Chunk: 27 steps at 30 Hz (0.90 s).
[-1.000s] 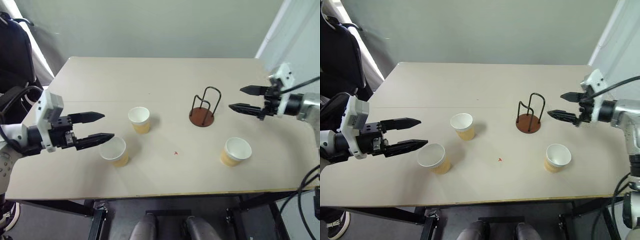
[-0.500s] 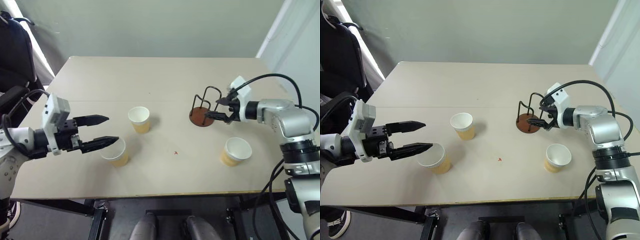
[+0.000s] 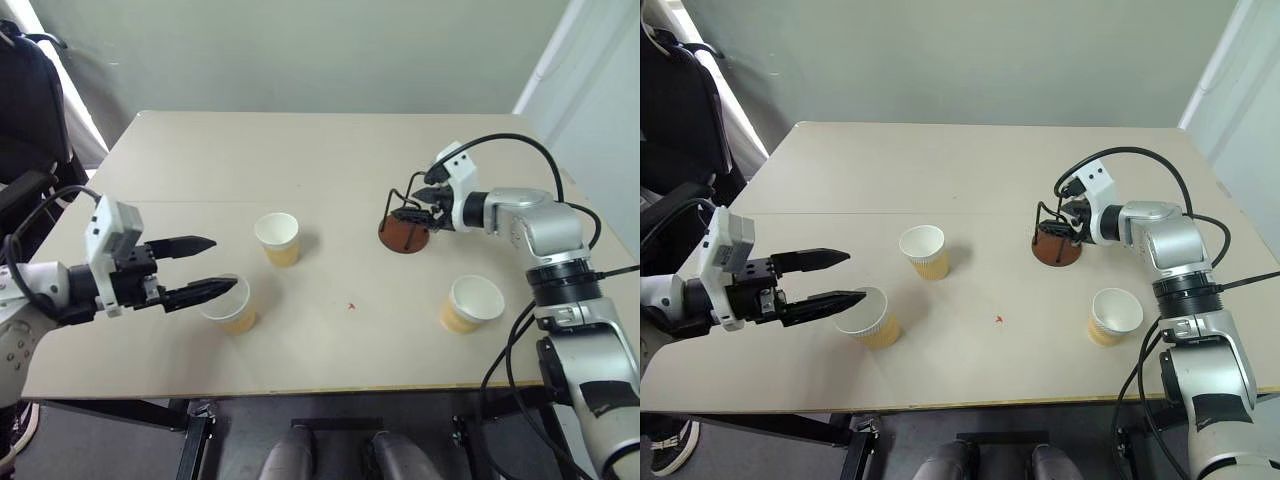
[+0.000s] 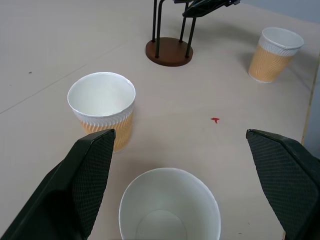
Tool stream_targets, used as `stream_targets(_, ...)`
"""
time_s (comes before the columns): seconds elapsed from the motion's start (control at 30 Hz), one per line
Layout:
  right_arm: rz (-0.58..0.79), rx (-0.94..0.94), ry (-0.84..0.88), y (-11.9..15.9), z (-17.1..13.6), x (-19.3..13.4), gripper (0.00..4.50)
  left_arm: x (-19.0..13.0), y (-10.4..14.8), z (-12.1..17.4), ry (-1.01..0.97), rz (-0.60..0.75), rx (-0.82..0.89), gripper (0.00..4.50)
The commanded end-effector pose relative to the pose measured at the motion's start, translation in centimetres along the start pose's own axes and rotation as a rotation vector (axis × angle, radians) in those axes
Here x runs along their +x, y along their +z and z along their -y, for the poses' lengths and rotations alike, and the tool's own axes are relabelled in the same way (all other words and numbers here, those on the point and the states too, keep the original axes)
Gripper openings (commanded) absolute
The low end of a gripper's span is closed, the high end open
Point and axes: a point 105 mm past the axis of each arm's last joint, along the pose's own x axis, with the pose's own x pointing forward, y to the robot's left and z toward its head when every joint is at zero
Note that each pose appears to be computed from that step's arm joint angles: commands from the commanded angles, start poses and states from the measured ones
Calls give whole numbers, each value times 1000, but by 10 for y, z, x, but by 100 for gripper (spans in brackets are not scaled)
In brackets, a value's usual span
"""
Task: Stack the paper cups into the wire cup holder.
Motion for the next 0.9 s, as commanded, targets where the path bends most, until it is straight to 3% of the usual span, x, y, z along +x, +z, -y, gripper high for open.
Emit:
stream_targets(0.03,32,-32,-7,12,3,-7,207,-3,13,4,3,18,49,450)
stream_targets(0.17,21,-40,7,11,1,-7,56,-2,14,3,3,18,49,450)
stream_targets(0.23,22,-42,20,11,-1,-8,3,-2,14,3,3,18,49,450)
stream_targets(0.37,51,-85,87,17,-11,-11,3,-1,14,2,2,17,50,450)
stream_targets(0.5,165,-209,293,38,-44,-32,3,-1,13,2,-1,16,52,450)
stream_targets(0.73,68,-380,656,33,-110,-46,3,6,12,1,-18,18,51,450)
stream_targets(0.9,11,-459,766,26,-134,-37,3,14,12,3,-40,32,54,450)
